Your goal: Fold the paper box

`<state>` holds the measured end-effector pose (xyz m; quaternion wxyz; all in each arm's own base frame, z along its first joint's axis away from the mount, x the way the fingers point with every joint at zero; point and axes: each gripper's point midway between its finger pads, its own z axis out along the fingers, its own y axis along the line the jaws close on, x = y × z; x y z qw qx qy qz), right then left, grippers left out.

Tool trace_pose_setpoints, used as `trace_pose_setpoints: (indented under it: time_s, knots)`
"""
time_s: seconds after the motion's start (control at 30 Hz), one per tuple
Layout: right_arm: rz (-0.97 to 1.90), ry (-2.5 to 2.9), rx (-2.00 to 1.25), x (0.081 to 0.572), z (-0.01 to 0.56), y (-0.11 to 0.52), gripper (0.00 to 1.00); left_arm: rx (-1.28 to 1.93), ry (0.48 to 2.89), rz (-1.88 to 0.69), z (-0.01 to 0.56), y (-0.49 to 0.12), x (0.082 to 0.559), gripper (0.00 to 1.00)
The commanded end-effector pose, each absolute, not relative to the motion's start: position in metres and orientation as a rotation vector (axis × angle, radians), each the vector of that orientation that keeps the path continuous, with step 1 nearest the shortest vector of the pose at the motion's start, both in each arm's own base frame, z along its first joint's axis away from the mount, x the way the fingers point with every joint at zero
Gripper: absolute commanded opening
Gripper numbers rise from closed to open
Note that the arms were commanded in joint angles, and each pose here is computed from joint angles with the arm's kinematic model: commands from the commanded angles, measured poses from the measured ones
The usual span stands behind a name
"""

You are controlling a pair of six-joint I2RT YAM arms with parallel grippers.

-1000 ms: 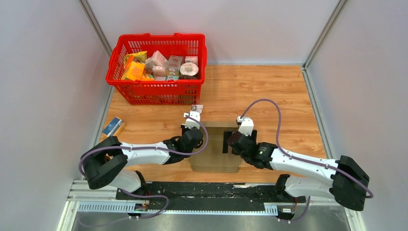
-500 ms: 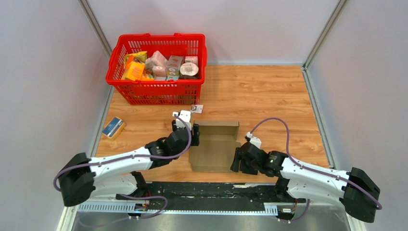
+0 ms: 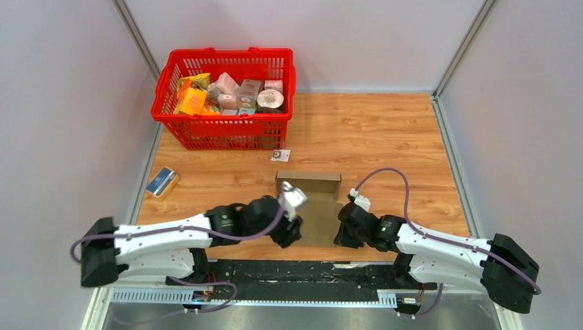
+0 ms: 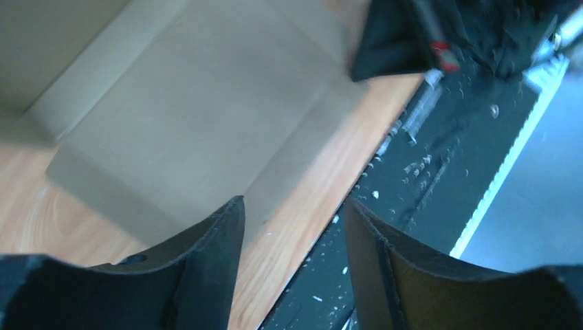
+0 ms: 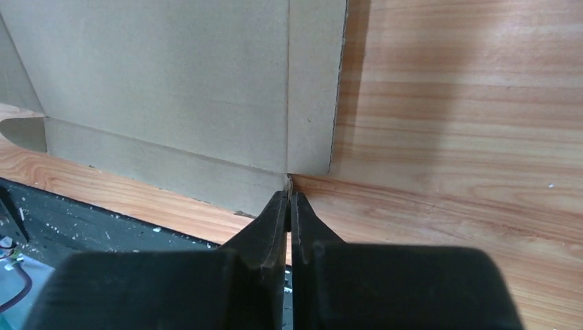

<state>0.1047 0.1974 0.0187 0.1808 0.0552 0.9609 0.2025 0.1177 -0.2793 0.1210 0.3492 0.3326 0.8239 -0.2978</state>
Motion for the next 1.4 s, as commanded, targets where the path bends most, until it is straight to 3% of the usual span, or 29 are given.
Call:
trace_pose_setpoints:
  time_s: [0.0,0.23,0.4,0.47,0.6,0.77,0.8,0.83,0.87,0.9,0.97,1.03,1.07,1.37]
  knots:
    - [0.662,2.679,0.180,0.112,0.043,0.207,0.03,1.399,1.870,-0.612,0.137,-0.331,0.074,0.64]
    - [0.875,2.683,0.184,0.105,0.070,0.206,0.00,1.855,1.764,-0.099,0.067,-0.348,0.073,0.69]
    - [0.997,2.654,0.187,0.099,0.087,0.207,0.00,1.855,1.720,0.097,0.059,-0.351,0.089,0.67]
    - [1.023,2.653,0.178,0.095,0.091,0.208,0.00,1.784,1.696,0.236,0.065,-0.347,0.106,0.61]
    - [1.059,2.643,0.170,0.092,0.096,0.208,0.00,1.644,1.651,0.446,0.081,-0.342,0.130,0.24]
    - [1.089,2.613,0.149,0.092,0.103,0.209,0.01,1.566,1.587,0.500,0.102,-0.341,0.135,0.06]
    - [1.093,2.606,0.137,0.092,0.104,0.209,0.05,1.576,1.587,0.484,0.102,-0.341,0.133,0.00]
    - [1.092,2.599,0.123,0.091,0.107,0.208,0.14,1.577,1.598,0.444,0.107,-0.341,0.130,0.00]
    - [1.050,2.559,0.100,0.098,0.115,0.204,0.46,1.605,1.615,0.398,0.104,-0.342,0.124,0.00]
    - [1.001,2.534,0.097,0.103,0.121,0.198,0.59,1.590,1.644,0.359,0.107,-0.343,0.121,0.00]
    - [0.745,2.435,0.147,0.126,0.141,0.161,0.80,1.598,1.689,0.251,0.114,-0.341,0.110,0.00]
    - [0.554,2.380,0.217,0.130,0.153,0.121,0.90,1.523,1.759,0.148,0.128,-0.336,0.104,0.00]
    - [0.484,2.268,0.283,0.142,0.177,0.102,1.00,1.502,1.793,0.095,0.133,-0.335,0.100,0.00]
    - [0.748,1.895,0.347,0.149,0.245,0.093,1.00,0.766,2.350,-0.684,0.199,-0.323,0.110,0.00]
